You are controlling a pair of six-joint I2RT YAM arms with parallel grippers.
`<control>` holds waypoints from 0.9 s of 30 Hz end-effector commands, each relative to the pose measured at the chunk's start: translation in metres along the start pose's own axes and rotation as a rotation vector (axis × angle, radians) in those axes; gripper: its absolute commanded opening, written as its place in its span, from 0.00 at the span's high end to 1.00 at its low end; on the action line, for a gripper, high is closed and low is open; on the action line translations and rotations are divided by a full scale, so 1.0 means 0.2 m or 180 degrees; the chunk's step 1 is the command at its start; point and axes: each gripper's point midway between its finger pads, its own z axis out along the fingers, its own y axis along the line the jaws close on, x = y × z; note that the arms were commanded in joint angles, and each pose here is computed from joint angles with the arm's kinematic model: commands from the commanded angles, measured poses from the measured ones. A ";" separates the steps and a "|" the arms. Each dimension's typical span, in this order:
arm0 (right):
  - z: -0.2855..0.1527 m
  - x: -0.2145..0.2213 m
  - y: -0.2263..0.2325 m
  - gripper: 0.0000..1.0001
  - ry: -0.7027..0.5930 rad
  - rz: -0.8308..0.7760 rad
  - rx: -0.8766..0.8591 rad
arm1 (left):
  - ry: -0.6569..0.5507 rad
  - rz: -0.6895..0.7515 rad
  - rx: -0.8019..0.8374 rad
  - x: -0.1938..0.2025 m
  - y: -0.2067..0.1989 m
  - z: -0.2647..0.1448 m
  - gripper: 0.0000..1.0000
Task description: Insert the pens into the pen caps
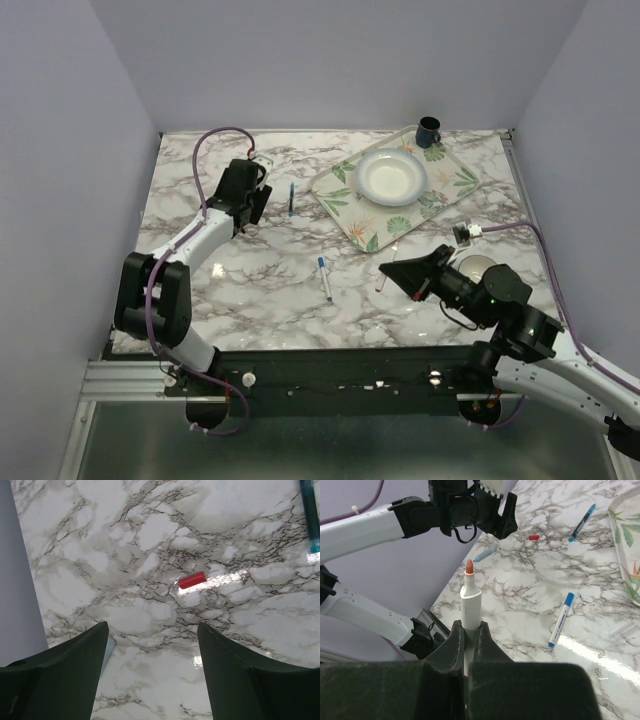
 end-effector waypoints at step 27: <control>0.03 0.08 -0.14 0.99 0.0070 -0.0254 0.0296 | -0.0027 0.2310 0.1980 0.20 -0.20 0.42 0.41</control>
